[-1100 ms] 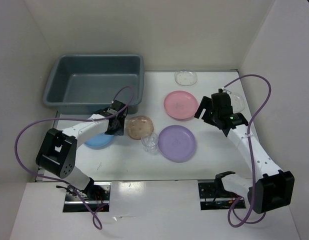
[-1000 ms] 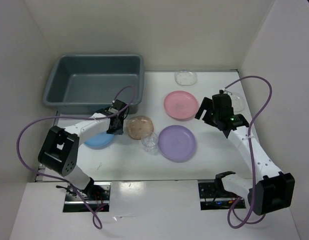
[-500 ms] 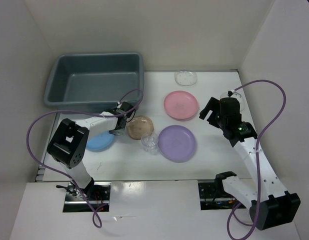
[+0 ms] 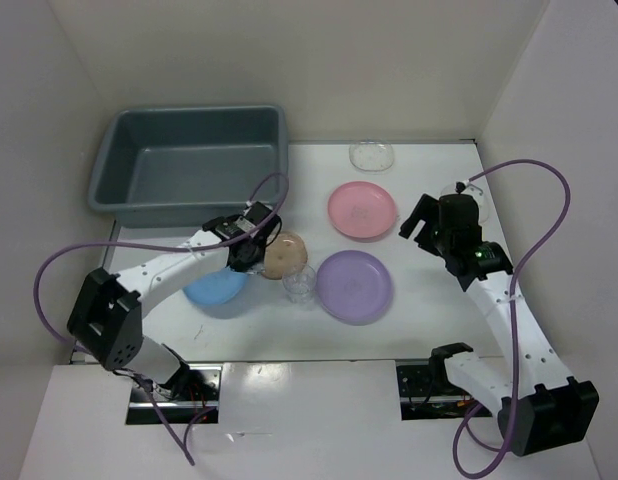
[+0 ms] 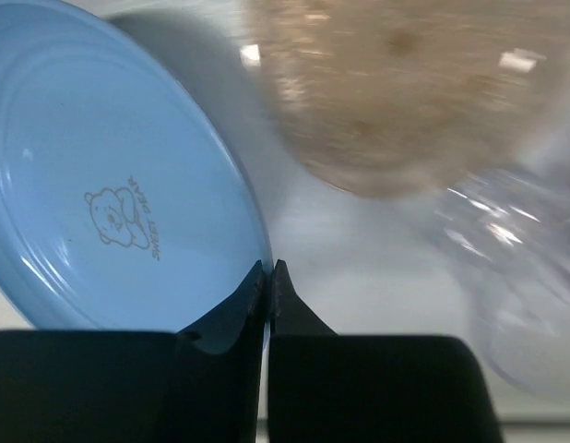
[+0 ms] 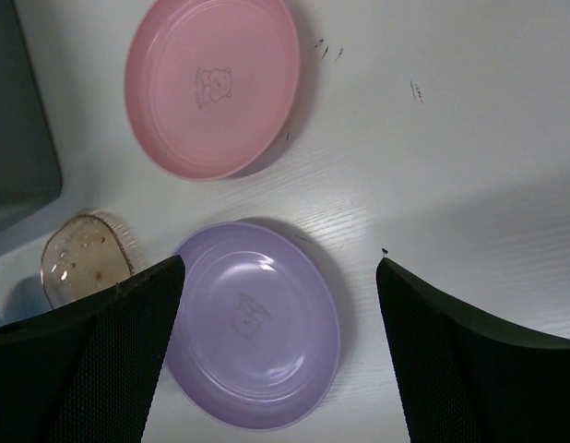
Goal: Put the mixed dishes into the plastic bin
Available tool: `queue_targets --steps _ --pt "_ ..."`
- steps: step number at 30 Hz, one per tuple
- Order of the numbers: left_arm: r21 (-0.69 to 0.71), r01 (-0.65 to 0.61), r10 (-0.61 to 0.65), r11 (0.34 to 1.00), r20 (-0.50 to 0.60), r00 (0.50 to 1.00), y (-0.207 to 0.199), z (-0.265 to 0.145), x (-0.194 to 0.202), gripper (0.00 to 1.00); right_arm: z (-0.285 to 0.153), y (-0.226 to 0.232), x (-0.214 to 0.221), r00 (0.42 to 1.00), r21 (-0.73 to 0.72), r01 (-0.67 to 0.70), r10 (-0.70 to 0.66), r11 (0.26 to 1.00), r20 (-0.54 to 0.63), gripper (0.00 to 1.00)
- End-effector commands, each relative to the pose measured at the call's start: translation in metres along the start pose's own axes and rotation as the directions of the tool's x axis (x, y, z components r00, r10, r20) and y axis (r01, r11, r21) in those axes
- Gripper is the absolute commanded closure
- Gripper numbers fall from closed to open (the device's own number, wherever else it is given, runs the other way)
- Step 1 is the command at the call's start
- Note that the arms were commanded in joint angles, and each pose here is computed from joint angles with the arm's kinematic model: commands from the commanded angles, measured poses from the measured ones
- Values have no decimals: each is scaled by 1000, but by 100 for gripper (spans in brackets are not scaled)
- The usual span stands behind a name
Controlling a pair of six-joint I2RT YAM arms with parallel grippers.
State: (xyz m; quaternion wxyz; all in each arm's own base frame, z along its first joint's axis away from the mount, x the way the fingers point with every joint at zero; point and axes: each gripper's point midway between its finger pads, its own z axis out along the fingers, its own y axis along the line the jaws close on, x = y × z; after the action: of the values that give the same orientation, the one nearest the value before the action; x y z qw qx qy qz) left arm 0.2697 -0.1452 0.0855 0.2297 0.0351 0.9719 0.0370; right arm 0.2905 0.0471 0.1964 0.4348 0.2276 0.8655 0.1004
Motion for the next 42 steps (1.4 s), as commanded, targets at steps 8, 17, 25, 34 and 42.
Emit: queue_targets --steps 8,17,25,34,42 --pt "450 -57 -69 891 258 964 -93 -177 -94 100 9 -3 5 1000 6 12 -12 1000 -19 11" --pt "166 30 -135 986 665 735 -56 -193 -250 100 -6 3 0 1000 -37 4 -4 999 12 9" --pt "-8 266 -202 964 631 749 80 -50 -335 100 -28 8 -11 997 -96 -14 22 995 78 7" --pt "-117 323 -223 939 506 833 138 70 -324 100 -29 13 -10 997 -130 -5 15 991 78 7" --pt "-58 321 -260 945 460 849 125 115 -328 83 -29 14 -9 997 -137 5 5 991 74 7"
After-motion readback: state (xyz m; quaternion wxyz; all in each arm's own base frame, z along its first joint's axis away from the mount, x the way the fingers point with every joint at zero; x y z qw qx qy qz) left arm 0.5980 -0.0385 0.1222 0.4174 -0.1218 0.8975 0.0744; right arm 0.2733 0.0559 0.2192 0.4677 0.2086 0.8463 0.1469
